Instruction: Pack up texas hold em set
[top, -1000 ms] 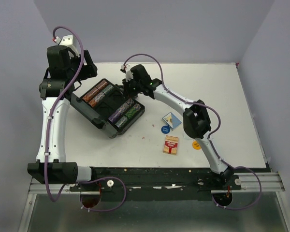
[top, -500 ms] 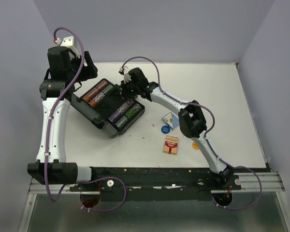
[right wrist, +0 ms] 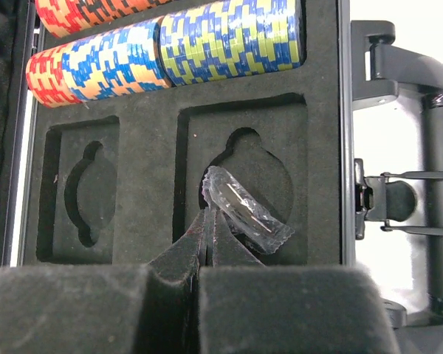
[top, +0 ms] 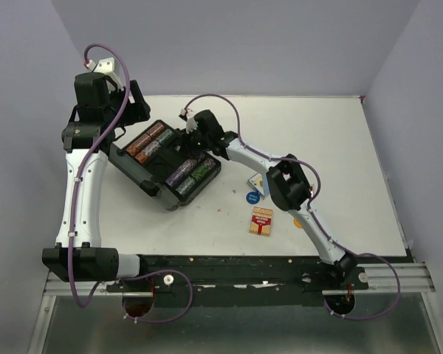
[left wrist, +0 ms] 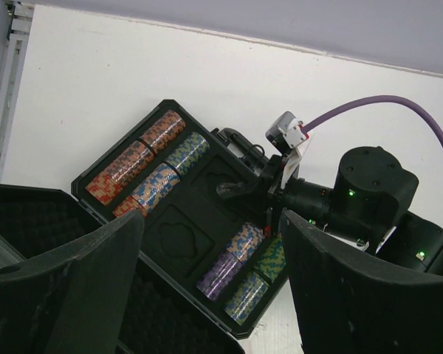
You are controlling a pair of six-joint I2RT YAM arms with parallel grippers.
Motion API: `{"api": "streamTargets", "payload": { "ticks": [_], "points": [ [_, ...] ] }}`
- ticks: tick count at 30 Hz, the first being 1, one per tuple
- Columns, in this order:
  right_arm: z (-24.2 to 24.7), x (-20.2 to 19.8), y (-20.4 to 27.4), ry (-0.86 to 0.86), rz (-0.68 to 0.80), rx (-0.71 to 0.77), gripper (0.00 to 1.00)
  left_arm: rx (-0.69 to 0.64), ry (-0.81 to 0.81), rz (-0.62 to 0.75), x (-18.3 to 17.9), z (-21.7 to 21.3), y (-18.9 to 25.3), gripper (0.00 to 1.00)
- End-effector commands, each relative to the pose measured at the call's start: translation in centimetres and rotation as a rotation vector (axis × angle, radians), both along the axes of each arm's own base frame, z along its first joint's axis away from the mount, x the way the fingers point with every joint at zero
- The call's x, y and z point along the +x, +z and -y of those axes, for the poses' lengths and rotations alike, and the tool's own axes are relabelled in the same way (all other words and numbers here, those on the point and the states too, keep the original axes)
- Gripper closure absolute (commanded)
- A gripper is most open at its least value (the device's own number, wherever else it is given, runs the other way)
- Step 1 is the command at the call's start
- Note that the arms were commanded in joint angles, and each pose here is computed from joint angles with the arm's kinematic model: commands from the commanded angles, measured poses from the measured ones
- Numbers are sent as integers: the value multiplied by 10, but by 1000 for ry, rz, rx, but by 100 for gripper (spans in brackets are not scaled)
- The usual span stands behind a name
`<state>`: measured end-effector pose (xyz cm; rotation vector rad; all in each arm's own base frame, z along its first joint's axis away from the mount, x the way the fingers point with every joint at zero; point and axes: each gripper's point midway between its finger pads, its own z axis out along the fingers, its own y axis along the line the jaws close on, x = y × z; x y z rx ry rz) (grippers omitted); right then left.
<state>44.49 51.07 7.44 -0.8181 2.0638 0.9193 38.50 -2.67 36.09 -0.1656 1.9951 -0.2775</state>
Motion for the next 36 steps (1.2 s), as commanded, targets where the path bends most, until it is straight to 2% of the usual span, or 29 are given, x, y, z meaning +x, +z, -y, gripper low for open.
{"api": "streamTargets", "payload": {
  "ticks": [1, 13, 19, 20, 21, 24, 26, 29, 36],
  "points": [
    [-13, -10, -19, 32, -55, 42, 99, 0, -12, 24, -8, 0, 6, 17],
    [-20, -24, -25, 80, -121, 86, 99, 13, -6, 28, -18, -1, 5, 17],
    [-16, -20, -25, 52, -108, 62, 99, 22, -2, 33, -20, -3, 6, 17],
    [-16, -19, -24, 44, -105, 59, 95, 23, -1, 32, -20, -4, 5, 17],
    [-14, -18, -24, 44, -103, 53, 87, 23, -1, 32, -21, -4, 5, 17],
    [-15, -18, -20, 50, -92, 49, 49, 29, 0, 34, -21, -4, 6, 17],
    [-15, -18, -14, 58, -82, 53, 37, 31, 3, 35, -22, -5, 6, 17],
    [-17, -17, 1, 67, -68, 67, 31, 33, 7, 31, -22, -6, 5, 17],
    [-21, -16, 60, 84, -6, 130, 24, 39, 17, 37, -22, -8, 8, 17]
  ]
}}
